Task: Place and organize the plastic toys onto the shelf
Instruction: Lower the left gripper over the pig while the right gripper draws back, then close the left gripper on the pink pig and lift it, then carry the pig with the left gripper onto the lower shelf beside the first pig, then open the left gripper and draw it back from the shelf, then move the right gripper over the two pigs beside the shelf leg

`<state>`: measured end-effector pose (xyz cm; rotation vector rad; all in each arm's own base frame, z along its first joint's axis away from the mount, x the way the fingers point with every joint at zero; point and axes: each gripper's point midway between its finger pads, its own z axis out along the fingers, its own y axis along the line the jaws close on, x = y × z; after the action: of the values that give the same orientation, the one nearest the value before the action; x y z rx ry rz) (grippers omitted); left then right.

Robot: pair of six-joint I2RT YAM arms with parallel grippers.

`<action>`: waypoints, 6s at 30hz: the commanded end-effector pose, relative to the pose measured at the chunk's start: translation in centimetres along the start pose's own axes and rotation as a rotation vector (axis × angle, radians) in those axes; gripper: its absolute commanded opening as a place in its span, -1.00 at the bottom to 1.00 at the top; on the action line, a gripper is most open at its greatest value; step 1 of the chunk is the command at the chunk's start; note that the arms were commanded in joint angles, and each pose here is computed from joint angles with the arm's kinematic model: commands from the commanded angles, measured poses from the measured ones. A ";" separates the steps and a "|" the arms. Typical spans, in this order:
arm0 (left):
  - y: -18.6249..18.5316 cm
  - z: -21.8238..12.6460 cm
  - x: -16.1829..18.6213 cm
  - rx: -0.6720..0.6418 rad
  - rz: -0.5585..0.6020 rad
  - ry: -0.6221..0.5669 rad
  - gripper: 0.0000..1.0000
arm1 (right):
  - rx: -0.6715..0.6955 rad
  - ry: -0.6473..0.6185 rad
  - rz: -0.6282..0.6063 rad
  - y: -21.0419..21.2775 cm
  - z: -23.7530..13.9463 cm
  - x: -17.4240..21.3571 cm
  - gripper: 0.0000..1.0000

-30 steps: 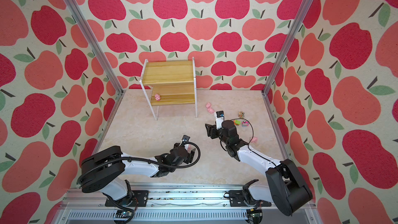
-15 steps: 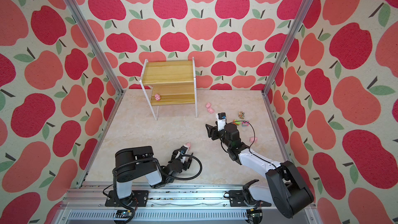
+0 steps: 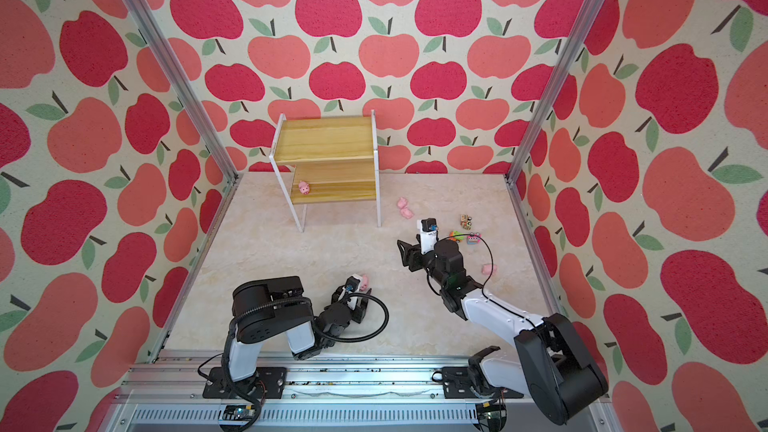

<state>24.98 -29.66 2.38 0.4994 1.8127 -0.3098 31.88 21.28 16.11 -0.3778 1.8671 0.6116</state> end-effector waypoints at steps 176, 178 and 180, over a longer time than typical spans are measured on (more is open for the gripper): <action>13.2 -11.7 -26.0 0.116 -0.087 0.148 0.90 | 0.163 0.226 0.253 -5.2 1.8 -4.9 0.62; 14.0 -11.1 -25.5 0.099 -0.105 0.166 0.85 | 0.147 0.241 0.288 -5.2 3.1 -4.8 0.58; 14.7 -10.5 -24.5 0.082 -0.122 0.195 0.81 | 0.149 0.262 0.306 -5.6 4.5 -4.5 0.56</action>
<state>29.26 -16.11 30.46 0.4616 1.9861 -0.3883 39.25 17.99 17.60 -0.1090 2.1964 0.5556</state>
